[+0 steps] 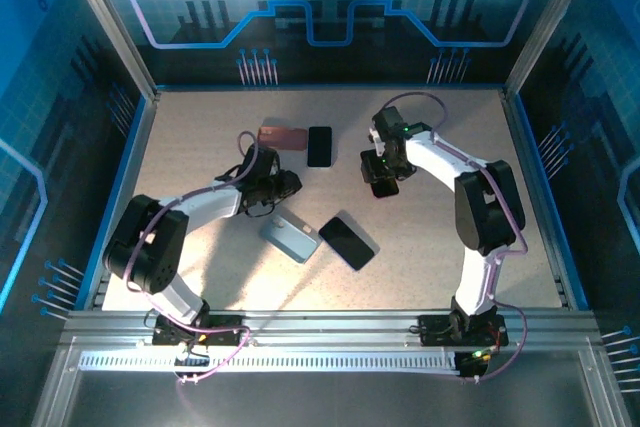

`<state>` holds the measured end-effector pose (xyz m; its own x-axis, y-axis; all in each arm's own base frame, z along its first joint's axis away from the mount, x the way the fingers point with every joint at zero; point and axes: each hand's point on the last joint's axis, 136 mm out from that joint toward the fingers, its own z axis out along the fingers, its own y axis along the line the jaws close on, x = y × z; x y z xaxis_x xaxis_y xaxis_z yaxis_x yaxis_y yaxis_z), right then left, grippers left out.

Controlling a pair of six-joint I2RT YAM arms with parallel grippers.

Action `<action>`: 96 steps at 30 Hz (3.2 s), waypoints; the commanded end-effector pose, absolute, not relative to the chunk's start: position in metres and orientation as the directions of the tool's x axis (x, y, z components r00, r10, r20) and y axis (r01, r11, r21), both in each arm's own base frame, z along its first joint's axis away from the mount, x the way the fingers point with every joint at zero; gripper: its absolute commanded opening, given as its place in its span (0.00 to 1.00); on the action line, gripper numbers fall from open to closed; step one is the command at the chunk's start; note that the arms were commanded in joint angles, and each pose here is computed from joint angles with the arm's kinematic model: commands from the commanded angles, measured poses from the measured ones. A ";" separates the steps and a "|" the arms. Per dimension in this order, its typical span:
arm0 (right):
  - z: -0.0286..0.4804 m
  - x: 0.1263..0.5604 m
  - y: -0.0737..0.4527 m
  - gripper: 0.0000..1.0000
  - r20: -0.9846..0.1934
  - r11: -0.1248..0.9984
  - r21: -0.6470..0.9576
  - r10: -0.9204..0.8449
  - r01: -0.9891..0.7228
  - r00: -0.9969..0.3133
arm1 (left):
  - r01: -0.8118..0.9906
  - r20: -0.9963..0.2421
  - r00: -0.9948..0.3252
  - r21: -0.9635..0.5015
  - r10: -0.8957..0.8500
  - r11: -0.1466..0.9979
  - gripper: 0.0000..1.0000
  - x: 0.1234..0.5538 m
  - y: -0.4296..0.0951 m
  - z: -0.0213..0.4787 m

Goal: Put the phone into the phone case

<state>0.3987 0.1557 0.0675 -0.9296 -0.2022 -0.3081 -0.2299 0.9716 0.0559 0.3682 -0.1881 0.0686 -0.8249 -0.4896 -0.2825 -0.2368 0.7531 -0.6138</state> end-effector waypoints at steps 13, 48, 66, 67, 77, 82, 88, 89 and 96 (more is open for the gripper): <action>0.078 0.352 0.189 0.64 -0.281 0.932 0.152 -0.279 -0.329 -0.918 | -0.072 -0.227 -0.904 -0.754 -0.362 0.653 0.45 0.403 -0.282 0.082; 0.101 0.349 0.235 0.64 -0.321 0.895 0.224 -0.307 -0.387 -0.896 | -0.056 -0.162 -0.935 -0.811 -0.315 0.583 0.29 0.410 -0.331 0.073; 0.125 0.344 0.218 0.71 -0.351 0.874 0.380 -0.167 -0.304 -0.921 | 0.018 -0.253 -0.888 -0.854 -0.384 0.519 0.00 0.423 -0.327 0.125; 0.129 0.344 0.217 0.71 -0.356 0.859 0.423 -0.134 -0.288 -0.925 | 0.029 -0.268 -0.877 -0.859 -0.400 0.512 0.00 0.426 -0.325 0.132; 0.137 0.355 0.196 0.73 -0.351 0.733 0.659 0.103 -0.167 -0.931 | 0.086 -0.387 -0.715 -0.875 -0.582 0.477 0.00 0.452 -0.300 0.191; 0.148 0.369 0.183 0.73 -0.334 0.604 0.788 0.254 -0.121 -0.908 | 0.106 -0.395 -0.622 -0.898 -0.676 0.428 0.00 0.457 -0.290 0.212; 0.158 0.376 0.177 0.73 -0.352 0.541 0.832 0.337 -0.126 -0.873 | 0.135 -0.403 -0.547 -0.908 -0.734 0.398 0.00 0.450 -0.293 0.226; 0.155 0.375 0.176 0.73 -0.343 0.524 0.843 0.352 -0.120 -0.871 | 0.141 -0.402 -0.537 -0.910 -0.742 0.390 0.00 0.448 -0.293 0.229; 0.158 0.378 0.180 0.69 -0.316 0.418 0.898 0.407 -0.133 -0.857 | 0.167 -0.365 -0.505 -0.930 -0.782 0.326 0.00 0.442 -0.305 0.237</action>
